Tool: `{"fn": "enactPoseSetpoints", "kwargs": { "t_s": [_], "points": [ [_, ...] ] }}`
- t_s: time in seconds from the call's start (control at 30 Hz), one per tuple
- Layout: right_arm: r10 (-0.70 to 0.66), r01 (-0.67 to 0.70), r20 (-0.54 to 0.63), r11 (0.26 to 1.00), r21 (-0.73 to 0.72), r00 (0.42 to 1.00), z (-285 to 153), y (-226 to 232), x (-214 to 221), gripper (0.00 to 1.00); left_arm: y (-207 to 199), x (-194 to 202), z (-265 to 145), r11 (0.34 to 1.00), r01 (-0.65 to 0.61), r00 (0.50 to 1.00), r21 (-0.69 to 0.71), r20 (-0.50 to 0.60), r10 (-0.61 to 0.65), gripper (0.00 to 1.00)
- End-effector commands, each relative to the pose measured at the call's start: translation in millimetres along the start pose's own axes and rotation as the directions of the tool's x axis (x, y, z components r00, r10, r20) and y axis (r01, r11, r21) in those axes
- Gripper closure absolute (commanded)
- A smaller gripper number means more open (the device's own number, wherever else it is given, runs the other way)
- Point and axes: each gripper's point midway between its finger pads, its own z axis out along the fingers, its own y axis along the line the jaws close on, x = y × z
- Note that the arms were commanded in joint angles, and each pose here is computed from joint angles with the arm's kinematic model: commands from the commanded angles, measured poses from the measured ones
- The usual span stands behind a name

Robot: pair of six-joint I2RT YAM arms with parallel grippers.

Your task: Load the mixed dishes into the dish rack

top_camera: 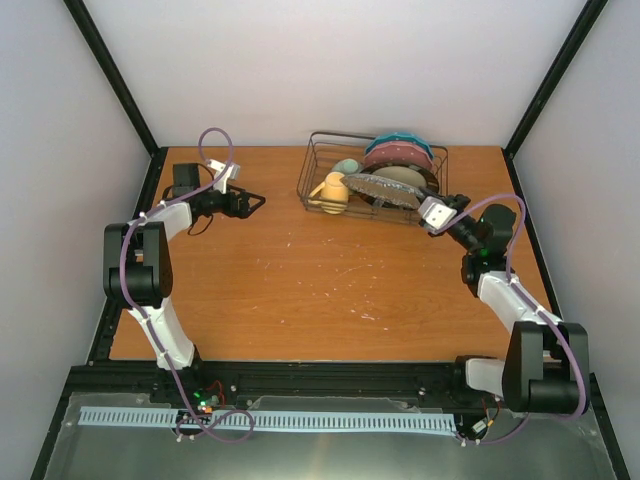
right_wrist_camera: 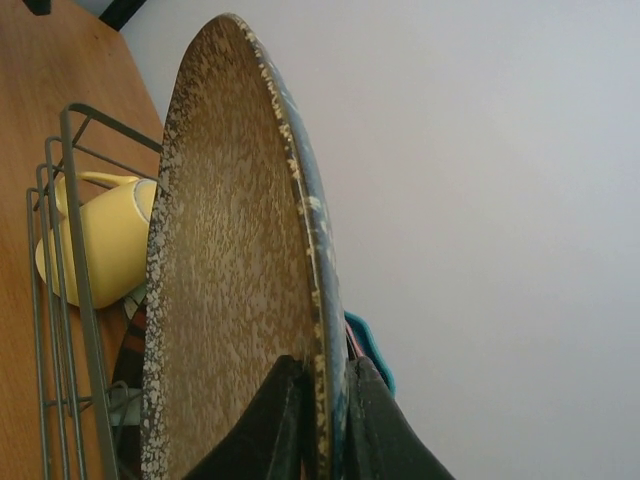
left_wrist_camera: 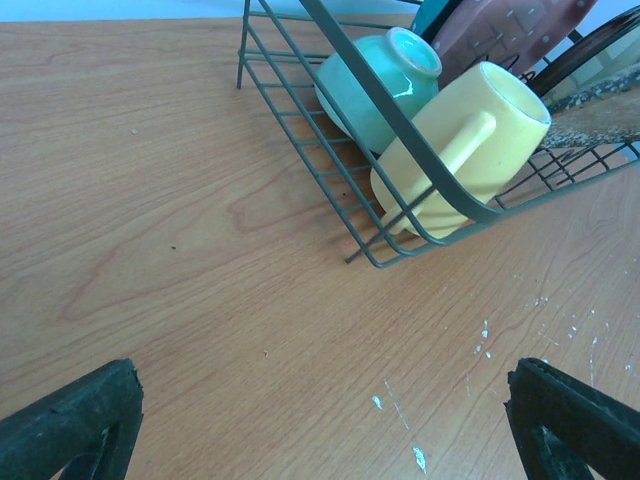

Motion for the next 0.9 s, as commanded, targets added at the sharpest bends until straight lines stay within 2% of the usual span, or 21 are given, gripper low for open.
{"fn": "enactPoseSetpoints", "kwargs": {
  "t_s": [0.0,0.23,0.47,0.67,0.87],
  "points": [
    [0.092,-0.056,-0.205,0.983,0.174,0.974,-5.3,-39.0,48.2,0.97,-3.2,-9.9,0.3,1.0,-0.021,1.0,0.023,0.012,0.021,0.0],
    [0.081,-0.066,-0.263,0.996,0.065,0.961,-8.2,-12.1,77.4,0.97,-2.2,-3.2,2.8,0.999,-0.011,1.0,0.032,-0.004,0.012,0.0],
    [0.135,-0.149,-0.313,0.989,-0.019,0.94,-13.8,-1.1,92.4,0.97,-0.3,-2.1,5.8,0.999,-0.005,1.0,0.044,-0.015,0.006,0.0],
    [0.241,-0.241,-0.376,0.969,0.048,0.895,-18.5,-4.5,110.5,0.96,0.6,-6.0,8.4,0.998,0.002,1.0,0.059,-0.011,-0.001,0.0],
    [0.329,-0.323,-0.402,0.943,0.086,0.854,-23.2,5.2,118.1,0.85,1.0,-3.0,10.2,0.998,0.014,1.0,0.067,-0.017,-0.013,0.0]
  ]
}}
